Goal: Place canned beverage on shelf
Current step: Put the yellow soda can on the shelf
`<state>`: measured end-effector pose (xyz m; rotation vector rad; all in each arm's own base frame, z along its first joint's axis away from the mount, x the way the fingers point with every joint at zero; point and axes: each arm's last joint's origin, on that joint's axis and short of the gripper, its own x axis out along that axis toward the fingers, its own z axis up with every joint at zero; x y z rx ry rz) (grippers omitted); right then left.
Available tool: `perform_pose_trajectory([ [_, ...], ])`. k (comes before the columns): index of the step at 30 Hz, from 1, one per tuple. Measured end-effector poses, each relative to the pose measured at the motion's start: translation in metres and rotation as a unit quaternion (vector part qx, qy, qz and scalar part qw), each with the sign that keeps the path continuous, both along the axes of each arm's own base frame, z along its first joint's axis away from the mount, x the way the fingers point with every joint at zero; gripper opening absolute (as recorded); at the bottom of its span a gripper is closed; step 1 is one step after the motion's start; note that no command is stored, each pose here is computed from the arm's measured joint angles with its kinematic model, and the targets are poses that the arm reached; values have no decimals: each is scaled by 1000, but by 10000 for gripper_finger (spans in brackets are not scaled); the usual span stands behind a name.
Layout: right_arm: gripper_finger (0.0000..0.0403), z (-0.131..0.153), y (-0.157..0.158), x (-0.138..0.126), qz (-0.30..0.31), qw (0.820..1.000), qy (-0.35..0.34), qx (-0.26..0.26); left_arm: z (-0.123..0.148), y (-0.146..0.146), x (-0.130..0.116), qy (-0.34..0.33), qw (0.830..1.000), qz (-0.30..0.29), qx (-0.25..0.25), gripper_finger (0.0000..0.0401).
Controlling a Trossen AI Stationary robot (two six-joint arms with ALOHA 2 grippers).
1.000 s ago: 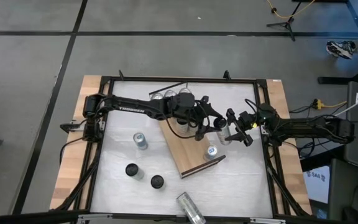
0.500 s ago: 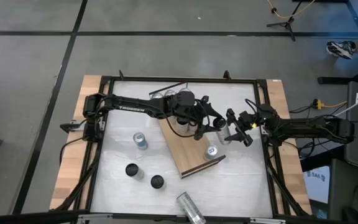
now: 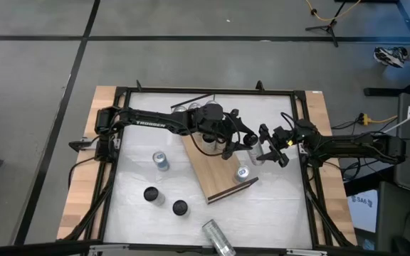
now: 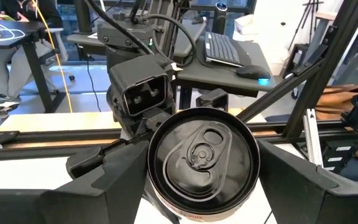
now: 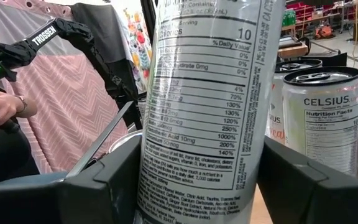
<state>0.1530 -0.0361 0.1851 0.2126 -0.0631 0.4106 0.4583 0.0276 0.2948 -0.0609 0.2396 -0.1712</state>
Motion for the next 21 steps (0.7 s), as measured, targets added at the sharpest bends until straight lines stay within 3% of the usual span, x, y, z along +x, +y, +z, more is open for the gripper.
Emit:
perform_pose_trajectory([
  [12, 253, 1, -1, 1, -7, 1000, -3, 0, 3, 0, 1, -21, 1000, 20, 3, 273],
  [21, 253, 1, 0, 1, -4, 1000, -1, 0, 0, -1, 1, -7, 1000, -13, -3, 273],
])
